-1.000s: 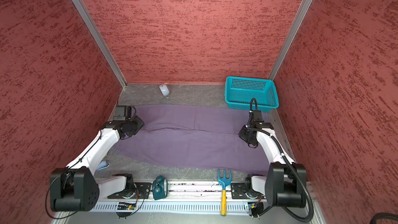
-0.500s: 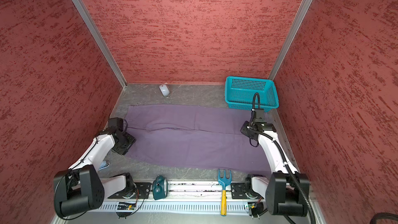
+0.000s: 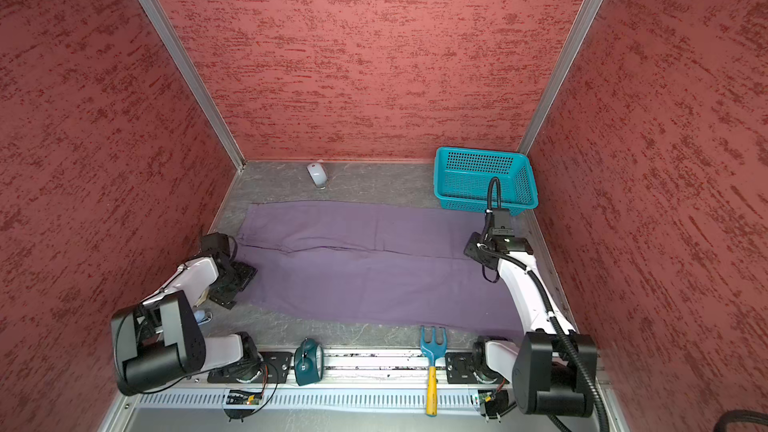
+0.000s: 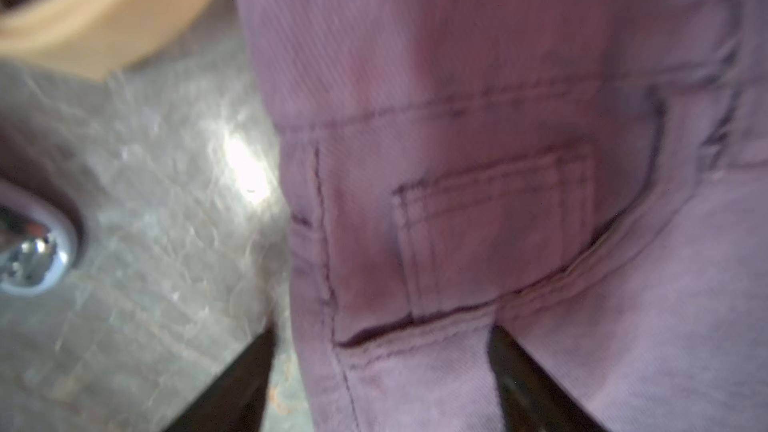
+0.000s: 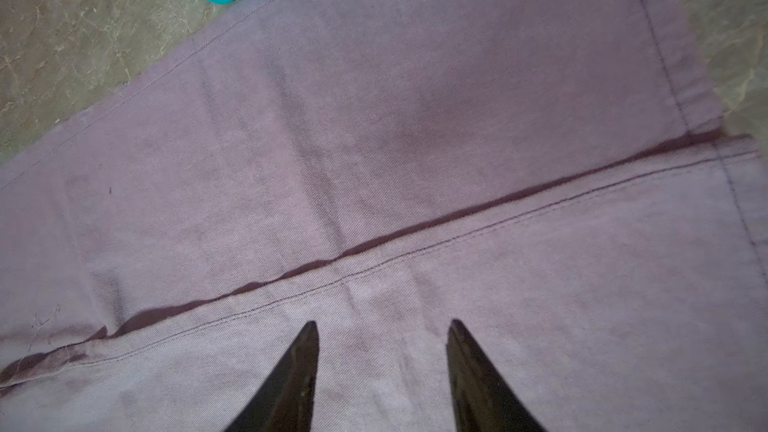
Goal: Fold and stack the trousers
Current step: 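Grasp the near trouser edge at waist and hem with both grippers and lift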
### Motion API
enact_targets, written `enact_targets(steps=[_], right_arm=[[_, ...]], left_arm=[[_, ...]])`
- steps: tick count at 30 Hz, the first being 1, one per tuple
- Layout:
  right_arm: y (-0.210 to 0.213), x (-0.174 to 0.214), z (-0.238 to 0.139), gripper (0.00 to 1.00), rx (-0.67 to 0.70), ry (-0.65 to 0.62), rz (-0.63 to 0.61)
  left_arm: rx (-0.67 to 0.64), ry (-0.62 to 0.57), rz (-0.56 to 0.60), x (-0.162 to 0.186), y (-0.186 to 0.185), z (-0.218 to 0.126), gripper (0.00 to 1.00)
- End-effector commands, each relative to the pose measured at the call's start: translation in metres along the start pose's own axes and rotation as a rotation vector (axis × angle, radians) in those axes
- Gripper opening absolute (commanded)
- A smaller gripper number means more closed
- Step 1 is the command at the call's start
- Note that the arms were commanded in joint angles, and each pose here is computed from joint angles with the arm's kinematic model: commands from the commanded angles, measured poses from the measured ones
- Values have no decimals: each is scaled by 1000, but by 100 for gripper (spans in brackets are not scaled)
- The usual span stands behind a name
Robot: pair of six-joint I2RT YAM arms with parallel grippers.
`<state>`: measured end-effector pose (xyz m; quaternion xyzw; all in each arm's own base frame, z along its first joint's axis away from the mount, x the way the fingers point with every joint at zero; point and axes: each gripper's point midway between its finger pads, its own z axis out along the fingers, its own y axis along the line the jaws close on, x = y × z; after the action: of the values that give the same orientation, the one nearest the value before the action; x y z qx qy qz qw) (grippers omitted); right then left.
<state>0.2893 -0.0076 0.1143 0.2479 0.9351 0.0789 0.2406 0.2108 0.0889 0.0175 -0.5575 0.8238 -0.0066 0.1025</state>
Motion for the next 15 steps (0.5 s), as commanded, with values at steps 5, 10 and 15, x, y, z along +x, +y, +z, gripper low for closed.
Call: enact_targets(steps=[5, 10, 15], right_arm=[[-15, -5, -15, 59, 60, -25, 70], [-30, 6, -24, 53, 106, -3, 138], [-52, 20, -31, 65, 133, 15, 308]], left_arm=[[138, 75, 19, 8, -28, 21, 1], [239, 50, 35, -1, -55, -8, 0], [347, -40, 43, -17, -78, -56, 0]])
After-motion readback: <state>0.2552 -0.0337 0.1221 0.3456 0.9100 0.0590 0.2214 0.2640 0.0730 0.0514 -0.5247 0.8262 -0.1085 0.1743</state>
